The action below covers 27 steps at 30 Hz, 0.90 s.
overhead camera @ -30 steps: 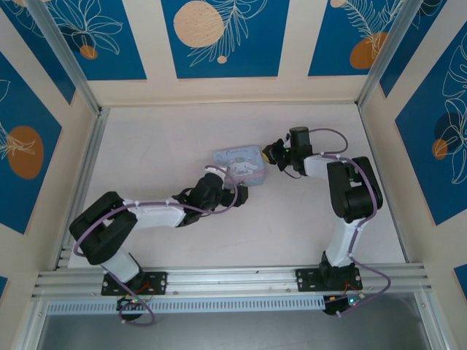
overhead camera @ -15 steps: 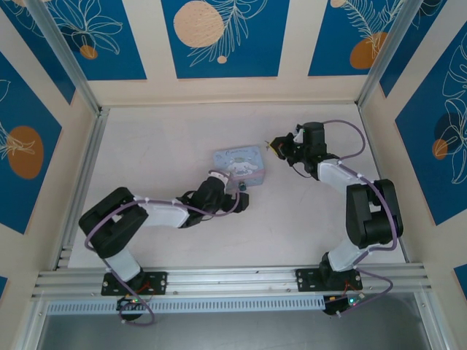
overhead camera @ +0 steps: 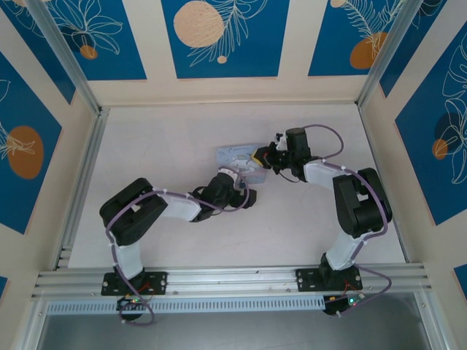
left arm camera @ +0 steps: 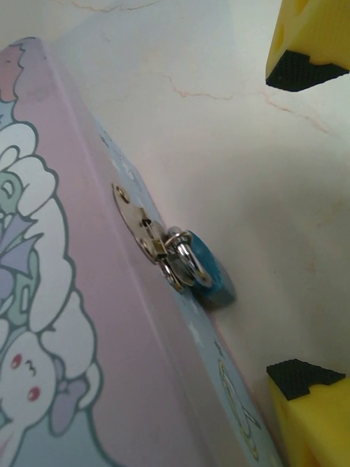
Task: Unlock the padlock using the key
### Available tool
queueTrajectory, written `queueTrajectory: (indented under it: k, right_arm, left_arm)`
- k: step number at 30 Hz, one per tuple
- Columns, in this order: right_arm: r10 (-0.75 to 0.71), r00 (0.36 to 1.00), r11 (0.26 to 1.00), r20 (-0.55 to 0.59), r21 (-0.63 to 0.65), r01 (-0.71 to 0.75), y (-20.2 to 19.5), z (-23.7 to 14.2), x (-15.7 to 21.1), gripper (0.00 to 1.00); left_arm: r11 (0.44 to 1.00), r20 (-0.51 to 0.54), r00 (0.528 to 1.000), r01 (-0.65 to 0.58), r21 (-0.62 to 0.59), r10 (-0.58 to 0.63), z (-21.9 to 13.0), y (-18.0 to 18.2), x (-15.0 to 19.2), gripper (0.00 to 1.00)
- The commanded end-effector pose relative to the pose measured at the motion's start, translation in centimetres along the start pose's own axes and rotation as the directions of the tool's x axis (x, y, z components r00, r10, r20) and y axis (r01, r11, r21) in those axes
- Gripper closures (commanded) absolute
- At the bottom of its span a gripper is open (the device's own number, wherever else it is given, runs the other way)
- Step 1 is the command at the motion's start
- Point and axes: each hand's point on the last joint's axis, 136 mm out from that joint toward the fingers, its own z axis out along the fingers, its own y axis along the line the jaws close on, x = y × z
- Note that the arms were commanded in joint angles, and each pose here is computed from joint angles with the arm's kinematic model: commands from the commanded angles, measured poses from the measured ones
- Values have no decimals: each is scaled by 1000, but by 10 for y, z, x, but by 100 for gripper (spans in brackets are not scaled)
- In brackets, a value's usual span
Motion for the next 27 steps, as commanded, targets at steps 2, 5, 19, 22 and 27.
queueTrajectory:
  k: [2,5,19,22,27]
  right_arm:
    - [26,999,1000,-28,-6,-26,-9,5,6,100]
    - [36,999,999,-29,-1,-36,-13,8,6,100]
    - [61,998,998,-27,29,-60,-22,13,6,100]
    - [62,998,998,-26,35,-61,-24,14,5,100]
    - [66,997,997,-31,37,-64,-25,14,5,100]
  left_arm:
    - [999,13,1000,-18,-49,18,15,15,2,4]
    - [999,33,999,-10,-40,11,19,13,-2,4]
    - [995,37,999,3,100,-6,48,-23,-22,4]
    - [991,35,999,5,137,-10,51,-31,-25,4]
    - [978,50,998,22,208,-34,49,-44,-34,4]
